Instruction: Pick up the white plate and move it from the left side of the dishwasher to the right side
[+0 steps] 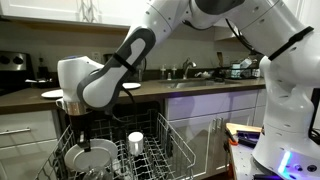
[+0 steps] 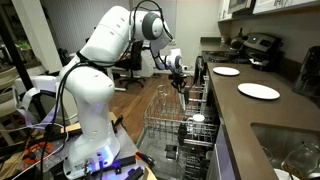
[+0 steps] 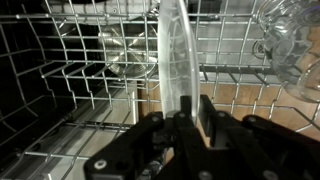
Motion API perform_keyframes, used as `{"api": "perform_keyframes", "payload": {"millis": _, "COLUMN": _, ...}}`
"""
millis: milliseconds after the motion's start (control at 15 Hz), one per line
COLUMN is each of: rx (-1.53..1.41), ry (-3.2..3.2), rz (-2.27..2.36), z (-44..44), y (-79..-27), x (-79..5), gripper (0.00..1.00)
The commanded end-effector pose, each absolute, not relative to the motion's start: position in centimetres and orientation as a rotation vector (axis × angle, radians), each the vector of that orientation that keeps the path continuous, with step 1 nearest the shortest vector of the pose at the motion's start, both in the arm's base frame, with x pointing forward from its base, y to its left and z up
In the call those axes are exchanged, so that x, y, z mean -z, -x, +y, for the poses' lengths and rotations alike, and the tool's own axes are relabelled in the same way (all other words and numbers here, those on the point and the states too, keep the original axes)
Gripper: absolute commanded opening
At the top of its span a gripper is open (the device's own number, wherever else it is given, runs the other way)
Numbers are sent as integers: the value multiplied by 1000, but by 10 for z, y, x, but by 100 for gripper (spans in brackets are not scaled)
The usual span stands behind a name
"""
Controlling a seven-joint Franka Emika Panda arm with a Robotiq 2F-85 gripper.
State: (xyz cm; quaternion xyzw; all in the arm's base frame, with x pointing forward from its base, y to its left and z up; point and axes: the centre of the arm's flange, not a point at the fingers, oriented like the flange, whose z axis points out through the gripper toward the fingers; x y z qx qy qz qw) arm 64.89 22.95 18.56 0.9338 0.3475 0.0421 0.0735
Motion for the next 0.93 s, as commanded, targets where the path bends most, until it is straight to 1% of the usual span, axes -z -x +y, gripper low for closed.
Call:
{"api": "perform_keyframes", "payload": {"millis": 0, "rx": -131, "ry": -2850, "rz": 1055, "z": 219, "y": -625, "x": -216, "gripper": 9}}
{"api": "perform_keyframes", "payload": {"millis": 467, "rx": -140, "ry": -2883, "rz": 1021, "z": 214, "y": -612, "x": -246, "gripper": 9}}
{"api": "perform_keyframes", "payload": {"millis": 533, "rx": -133, "ry": -2879, "rz": 1004, "z": 214, "y": -611, "x": -246, "gripper": 40}}
{"api": "perform_keyframes", "payload": {"millis": 600, "rx": -134, "ry": -2867, "rz": 1003, "z": 213, "y": -610, "x": -246, "gripper": 41}}
{"api": "perform_keyframes", "payload": {"millis": 667, "rx": -134, "ry": -2858, "rz": 995, "z": 213, "y": -610, "x": -244, "gripper": 46}}
{"api": "perform_keyframes", "payload": {"millis": 867, "rx": -136, "ry": -2860, "rz": 996, "z": 212, "y": -610, "x": -239, "gripper": 65}}
